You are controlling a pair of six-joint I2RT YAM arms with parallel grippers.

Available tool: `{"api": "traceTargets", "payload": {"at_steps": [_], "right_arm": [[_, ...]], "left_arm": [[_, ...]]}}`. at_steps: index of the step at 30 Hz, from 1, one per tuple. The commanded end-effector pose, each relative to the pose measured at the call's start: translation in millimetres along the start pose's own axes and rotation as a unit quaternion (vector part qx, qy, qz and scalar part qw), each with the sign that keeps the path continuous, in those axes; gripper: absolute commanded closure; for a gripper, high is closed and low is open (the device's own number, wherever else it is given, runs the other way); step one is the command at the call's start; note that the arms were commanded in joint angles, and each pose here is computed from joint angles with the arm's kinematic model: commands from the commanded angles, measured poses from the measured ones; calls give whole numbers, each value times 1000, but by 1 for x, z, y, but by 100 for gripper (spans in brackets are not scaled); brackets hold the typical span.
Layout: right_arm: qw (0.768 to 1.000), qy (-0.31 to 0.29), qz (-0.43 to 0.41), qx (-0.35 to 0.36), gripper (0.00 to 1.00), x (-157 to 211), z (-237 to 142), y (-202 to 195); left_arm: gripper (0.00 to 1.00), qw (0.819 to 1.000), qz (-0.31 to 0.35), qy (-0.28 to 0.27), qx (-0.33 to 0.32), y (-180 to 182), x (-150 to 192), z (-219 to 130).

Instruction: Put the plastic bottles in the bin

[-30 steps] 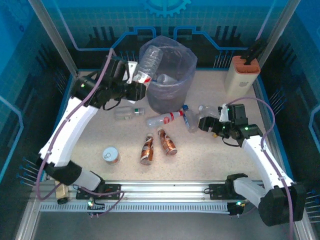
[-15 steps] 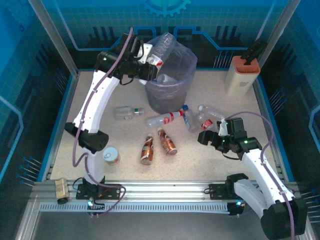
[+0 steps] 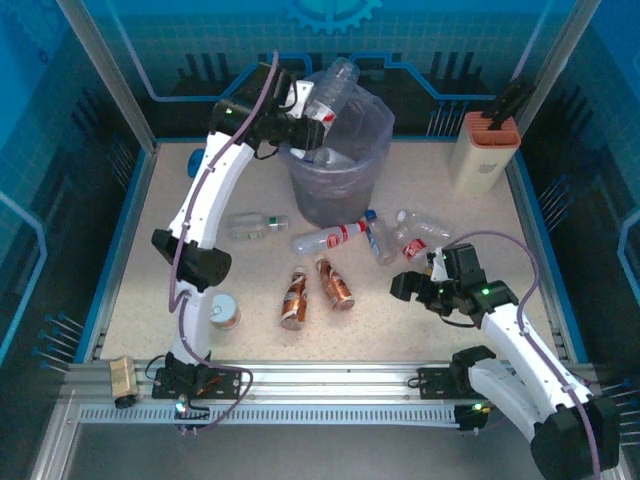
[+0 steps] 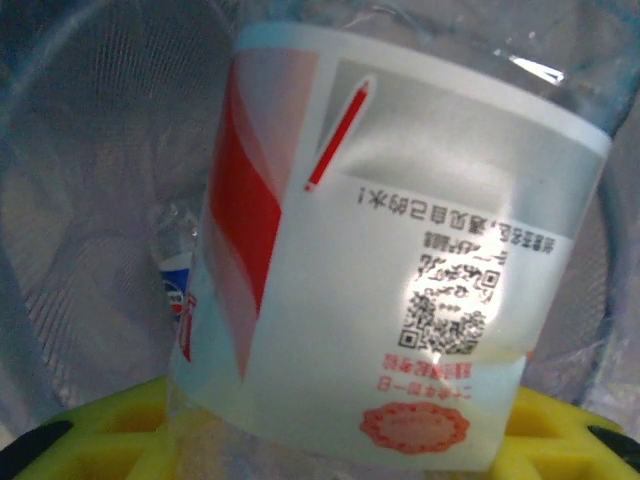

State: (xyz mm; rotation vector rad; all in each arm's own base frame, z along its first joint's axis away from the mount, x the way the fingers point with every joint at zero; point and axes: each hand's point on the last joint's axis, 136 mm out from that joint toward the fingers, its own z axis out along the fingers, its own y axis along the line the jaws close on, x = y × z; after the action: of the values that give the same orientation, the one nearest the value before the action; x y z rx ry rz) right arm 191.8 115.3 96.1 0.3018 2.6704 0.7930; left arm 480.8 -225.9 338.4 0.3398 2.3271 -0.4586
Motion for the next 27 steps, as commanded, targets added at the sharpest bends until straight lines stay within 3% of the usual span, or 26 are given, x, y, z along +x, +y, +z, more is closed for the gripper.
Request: {"api": "traceTargets", "payload": {"at_steps": [1,6,13,21,27], "right_arm": [[1000,3,1,7,7,4,1,-3],[1000,7,0,8,7,3,4,-2],[1000,3,-3,10,7,0,3,-1],[1000,1,-2,15,7,-1,2,-2],[1000,-5,-3,3,7,-3,2,2]], "left_arm": [[89,1000,-14,-14,18,-2,-8,13],[88,1000,-9,-19,18,-1,-11,24],[84,999,0,40,10,9,19,56],[35,999,1,37,31,2,17,61],[22,998,2,33,47,-4,15,58]]}}
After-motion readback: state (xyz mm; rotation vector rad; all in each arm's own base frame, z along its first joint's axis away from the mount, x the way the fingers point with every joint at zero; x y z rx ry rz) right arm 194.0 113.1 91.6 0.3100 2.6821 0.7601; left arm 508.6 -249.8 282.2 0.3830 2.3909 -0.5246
